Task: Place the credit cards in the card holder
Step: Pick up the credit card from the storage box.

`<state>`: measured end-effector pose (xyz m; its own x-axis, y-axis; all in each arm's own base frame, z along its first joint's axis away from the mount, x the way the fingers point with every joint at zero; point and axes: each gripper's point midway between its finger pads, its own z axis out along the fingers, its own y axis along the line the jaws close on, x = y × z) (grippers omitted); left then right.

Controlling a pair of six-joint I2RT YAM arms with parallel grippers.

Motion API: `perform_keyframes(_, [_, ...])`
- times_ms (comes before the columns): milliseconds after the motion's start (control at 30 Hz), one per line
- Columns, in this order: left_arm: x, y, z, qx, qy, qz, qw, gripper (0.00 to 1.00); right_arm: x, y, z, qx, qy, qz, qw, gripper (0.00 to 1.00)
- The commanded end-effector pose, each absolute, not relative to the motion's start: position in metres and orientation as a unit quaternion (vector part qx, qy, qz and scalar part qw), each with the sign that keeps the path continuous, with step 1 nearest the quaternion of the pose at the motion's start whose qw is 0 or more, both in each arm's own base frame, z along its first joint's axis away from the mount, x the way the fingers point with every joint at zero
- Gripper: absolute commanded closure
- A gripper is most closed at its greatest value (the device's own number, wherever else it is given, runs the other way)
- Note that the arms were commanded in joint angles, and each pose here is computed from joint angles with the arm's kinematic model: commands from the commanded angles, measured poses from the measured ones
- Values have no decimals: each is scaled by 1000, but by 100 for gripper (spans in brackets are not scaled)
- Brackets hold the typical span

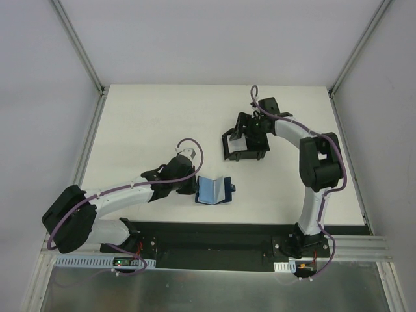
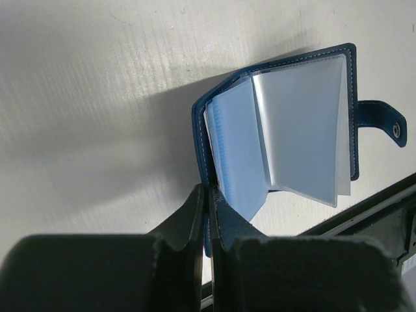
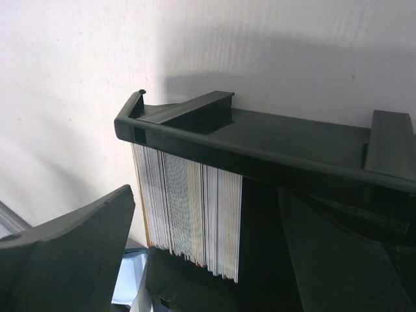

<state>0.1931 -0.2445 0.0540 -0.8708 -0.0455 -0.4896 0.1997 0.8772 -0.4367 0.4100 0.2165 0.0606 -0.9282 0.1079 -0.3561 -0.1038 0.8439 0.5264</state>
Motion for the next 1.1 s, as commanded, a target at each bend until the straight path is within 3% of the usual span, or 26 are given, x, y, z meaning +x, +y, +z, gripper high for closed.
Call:
perform_keyframes(0, [194,-253,64,60,931,-256,253,100,412,230,76,-9,924,332,190,10])
perform_keyframes(133, [194,-252,62,59,932,-254,252,100,414,236,84,-9,908,373,193,24])
perform_keyframes(367, [193,-252,61,58,933,-253,250,100,413,229,75,-2,919,351,181,23])
perform_keyframes(900, [192,-252,58,58,934,-252,245,100,413,221,86,-11,923,329,198,65])
perform_keyframes(1067, [191,-252,56,59,936,-251,240,100,412,219,90,-11,923,328,202,72])
